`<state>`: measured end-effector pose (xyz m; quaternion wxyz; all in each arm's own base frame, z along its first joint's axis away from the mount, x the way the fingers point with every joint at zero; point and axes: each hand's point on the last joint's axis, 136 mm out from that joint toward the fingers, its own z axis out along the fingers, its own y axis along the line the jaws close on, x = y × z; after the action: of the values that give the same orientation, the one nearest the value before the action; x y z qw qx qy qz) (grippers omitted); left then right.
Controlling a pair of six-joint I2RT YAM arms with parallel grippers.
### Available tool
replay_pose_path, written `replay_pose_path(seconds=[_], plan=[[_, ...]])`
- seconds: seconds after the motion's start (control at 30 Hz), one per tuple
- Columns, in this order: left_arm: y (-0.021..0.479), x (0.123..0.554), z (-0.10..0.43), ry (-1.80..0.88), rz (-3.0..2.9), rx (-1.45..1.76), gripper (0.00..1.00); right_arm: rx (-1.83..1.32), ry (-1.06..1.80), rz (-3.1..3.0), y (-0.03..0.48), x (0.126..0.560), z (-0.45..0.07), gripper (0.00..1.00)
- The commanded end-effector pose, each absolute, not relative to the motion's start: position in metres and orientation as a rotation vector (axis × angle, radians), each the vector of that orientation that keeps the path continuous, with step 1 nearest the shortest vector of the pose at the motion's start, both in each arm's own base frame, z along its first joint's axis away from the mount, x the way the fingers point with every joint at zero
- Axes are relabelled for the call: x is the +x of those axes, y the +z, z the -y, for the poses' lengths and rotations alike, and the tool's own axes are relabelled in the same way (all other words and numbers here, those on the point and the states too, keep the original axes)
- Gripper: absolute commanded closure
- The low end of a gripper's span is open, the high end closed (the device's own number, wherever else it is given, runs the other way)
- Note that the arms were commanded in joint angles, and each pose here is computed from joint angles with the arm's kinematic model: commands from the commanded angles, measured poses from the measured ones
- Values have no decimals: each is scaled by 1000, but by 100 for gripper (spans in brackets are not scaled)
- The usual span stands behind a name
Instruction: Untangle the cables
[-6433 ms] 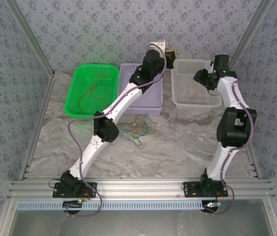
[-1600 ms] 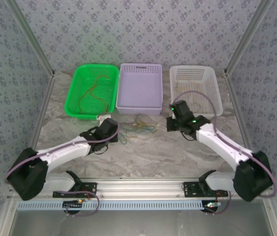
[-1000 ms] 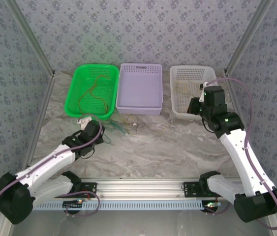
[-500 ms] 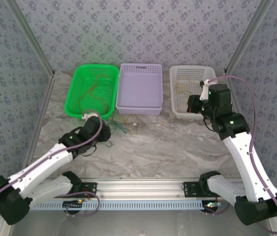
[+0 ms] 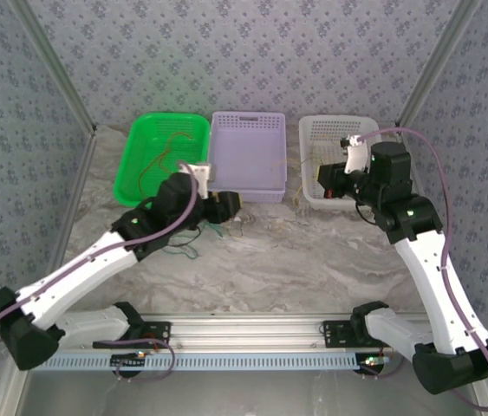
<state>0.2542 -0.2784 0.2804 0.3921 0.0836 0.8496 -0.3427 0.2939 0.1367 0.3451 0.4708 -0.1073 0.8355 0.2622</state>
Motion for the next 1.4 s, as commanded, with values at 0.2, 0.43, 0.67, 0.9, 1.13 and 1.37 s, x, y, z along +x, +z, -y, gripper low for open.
replay_pose_path(seconds=[0.2,0.43,0.67,0.9,1.13,1.37], plan=[[301,267,338,-977,-1989,428,30,-377,744,-1996,363,281,-157,100],[276,282,368,-930,-2031,500,29,-400,758,-2001,360,276,-164,100],[257,310,370,-758,-2053,471,31,-432,772,-1997,360,268,-173,100],[261,345,341,-504,-2024,405,89,-444,760,-2018,355,259,-172,100],[298,368,295,-426,-1972,364,100,-456,750,-2042,345,254,-170,100],[354,390,257,-380,-1908,345,100,-510,715,-2084,328,253,-177,100]])
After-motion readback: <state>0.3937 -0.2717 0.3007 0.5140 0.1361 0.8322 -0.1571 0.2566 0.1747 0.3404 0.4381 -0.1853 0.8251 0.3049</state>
